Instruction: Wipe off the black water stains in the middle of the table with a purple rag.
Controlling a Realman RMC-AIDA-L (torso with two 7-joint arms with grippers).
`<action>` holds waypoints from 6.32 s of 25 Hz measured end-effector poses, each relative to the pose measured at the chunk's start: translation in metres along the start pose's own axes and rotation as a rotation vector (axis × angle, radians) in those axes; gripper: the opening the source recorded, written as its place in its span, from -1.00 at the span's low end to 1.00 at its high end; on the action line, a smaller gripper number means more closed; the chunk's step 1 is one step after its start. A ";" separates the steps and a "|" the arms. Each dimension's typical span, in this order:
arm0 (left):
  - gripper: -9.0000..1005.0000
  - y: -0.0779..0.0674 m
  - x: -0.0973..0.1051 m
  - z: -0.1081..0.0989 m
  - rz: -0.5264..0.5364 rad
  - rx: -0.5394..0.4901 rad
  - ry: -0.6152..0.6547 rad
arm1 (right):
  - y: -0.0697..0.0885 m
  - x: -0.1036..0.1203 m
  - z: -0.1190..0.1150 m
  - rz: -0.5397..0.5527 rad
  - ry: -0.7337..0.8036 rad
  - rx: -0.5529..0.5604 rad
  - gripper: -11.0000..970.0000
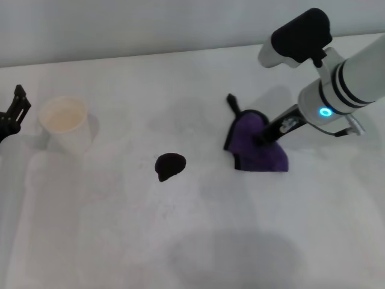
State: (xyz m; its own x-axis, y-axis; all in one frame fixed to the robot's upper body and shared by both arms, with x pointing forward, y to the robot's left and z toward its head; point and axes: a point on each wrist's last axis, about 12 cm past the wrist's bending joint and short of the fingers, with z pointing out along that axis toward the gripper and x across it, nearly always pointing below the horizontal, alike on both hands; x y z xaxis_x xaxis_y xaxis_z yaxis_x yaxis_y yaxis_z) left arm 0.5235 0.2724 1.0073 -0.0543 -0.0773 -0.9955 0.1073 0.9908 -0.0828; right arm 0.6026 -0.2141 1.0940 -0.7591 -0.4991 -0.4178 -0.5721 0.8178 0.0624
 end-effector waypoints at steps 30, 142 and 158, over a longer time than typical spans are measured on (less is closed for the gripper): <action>0.78 -0.008 -0.003 0.005 -0.016 0.018 -0.009 | 0.063 -0.011 0.049 -0.211 -0.268 -0.148 -0.72; 0.78 -0.003 -0.015 0.016 -0.165 -0.058 -0.074 | -0.039 0.078 -0.008 -0.023 -0.411 -0.192 -0.47; 0.78 0.000 -0.015 0.016 -0.157 -0.064 -0.074 | -0.085 0.089 -0.050 0.157 -0.826 -0.054 0.35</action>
State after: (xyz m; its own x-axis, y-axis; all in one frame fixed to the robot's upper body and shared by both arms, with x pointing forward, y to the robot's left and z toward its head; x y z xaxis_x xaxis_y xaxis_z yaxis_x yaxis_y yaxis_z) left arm 0.5402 0.2719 1.0218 0.0075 -0.2376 -0.9713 0.0400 0.9707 -0.2371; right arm 0.5678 -0.3424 1.0963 -0.3720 0.0062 -0.9282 -0.5092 0.8347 0.2096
